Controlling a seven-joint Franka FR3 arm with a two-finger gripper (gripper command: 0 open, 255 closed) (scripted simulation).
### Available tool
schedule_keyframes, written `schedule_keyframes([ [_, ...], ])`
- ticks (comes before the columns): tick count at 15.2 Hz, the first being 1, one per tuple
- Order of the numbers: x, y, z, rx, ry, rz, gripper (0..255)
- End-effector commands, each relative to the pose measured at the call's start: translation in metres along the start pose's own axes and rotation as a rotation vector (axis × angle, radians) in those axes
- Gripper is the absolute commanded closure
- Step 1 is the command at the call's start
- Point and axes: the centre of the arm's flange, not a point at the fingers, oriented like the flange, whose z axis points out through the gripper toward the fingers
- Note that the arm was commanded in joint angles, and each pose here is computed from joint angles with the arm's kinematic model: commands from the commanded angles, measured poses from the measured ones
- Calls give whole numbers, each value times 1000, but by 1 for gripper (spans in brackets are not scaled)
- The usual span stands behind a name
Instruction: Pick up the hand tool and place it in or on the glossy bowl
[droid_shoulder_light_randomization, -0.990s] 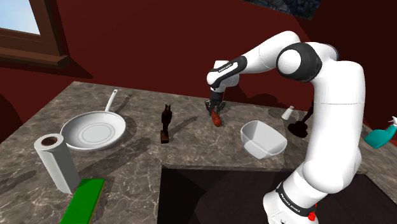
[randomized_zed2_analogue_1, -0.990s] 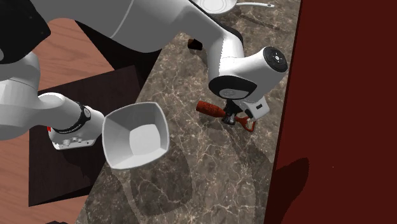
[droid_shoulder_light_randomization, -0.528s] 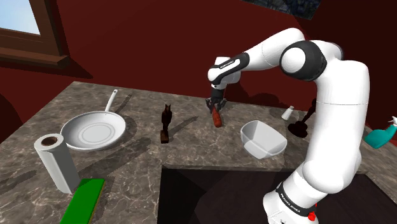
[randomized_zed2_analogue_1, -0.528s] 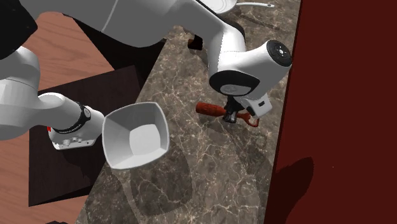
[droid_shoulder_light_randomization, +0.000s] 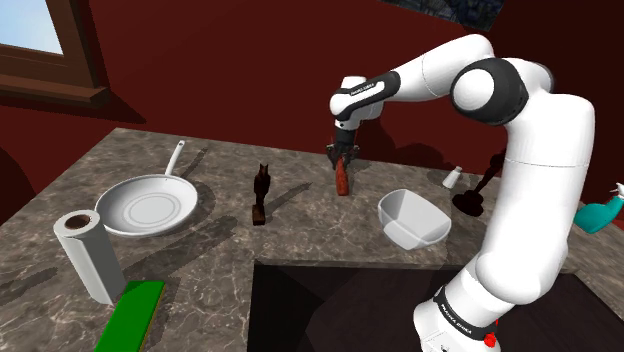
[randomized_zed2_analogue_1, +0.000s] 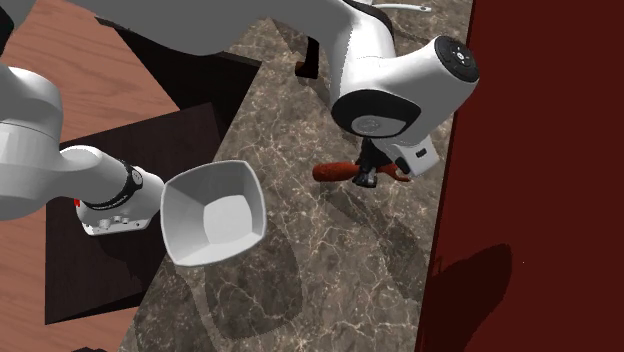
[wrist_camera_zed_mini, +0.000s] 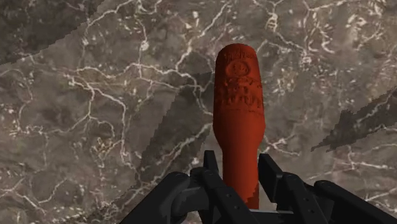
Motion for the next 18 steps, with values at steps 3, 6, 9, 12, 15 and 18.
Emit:
schedule_keyframes([
  [3, -5, 2, -21, 0, 0, 0, 255],
  [6, -7, 3, -37, 0, 0, 0, 255],
  [9, -10, 4, -52, 0, 0, 0, 255],
  [12, -12, 6, -68, 0, 0, 0, 255],
  [15, -15, 7, -83, 0, 0, 0, 255],
  [18, -18, 8, -99, 0, 0, 0, 255],
])
